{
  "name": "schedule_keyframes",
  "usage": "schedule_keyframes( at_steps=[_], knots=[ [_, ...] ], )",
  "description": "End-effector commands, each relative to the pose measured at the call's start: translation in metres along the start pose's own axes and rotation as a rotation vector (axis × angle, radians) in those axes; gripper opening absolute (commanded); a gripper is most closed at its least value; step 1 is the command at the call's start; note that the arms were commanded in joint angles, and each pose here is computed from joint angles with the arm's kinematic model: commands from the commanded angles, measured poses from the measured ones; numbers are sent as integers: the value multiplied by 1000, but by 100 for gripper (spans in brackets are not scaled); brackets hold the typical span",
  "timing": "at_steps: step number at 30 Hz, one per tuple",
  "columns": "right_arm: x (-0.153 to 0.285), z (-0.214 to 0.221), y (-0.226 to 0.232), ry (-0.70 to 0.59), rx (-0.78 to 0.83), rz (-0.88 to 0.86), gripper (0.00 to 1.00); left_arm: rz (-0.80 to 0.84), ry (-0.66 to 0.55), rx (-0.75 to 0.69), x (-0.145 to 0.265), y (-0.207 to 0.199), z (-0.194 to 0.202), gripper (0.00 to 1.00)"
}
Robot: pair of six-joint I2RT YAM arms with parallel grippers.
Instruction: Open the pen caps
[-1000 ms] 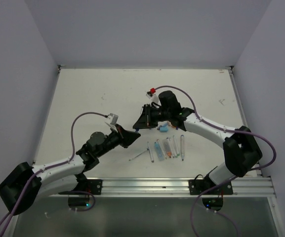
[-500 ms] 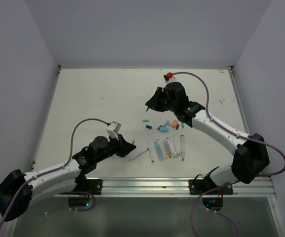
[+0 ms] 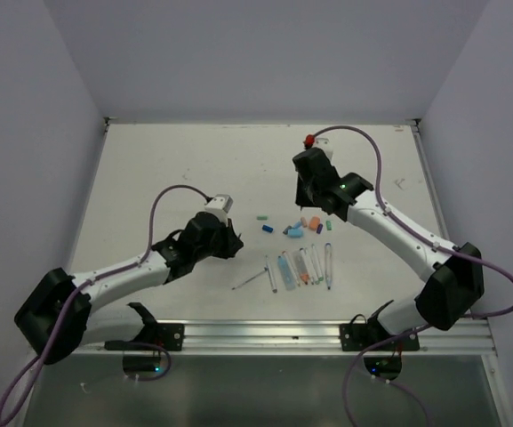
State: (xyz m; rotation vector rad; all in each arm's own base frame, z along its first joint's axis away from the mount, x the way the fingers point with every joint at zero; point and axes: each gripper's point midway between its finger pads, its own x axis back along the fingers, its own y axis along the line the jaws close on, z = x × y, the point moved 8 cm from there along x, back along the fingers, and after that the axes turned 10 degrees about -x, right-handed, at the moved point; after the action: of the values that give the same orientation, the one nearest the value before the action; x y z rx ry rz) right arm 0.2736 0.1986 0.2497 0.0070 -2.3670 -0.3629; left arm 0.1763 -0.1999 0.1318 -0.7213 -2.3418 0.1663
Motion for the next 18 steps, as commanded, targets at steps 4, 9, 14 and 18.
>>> schedule_keyframes(
  at_steps=[4,9,14,18],
  knots=[
    [11,30,-88,184,67,177,0,6,29,-9,-36,12,-34,0],
    [6,54,-123,276,29,226,0,-41,-6,10,-54,20,-41,2],
    [-7,84,-133,392,-2,230,0,-33,28,10,-74,19,-42,6],
    [-20,105,-136,461,-30,243,0,-30,40,5,-83,20,-41,10]
  ],
)
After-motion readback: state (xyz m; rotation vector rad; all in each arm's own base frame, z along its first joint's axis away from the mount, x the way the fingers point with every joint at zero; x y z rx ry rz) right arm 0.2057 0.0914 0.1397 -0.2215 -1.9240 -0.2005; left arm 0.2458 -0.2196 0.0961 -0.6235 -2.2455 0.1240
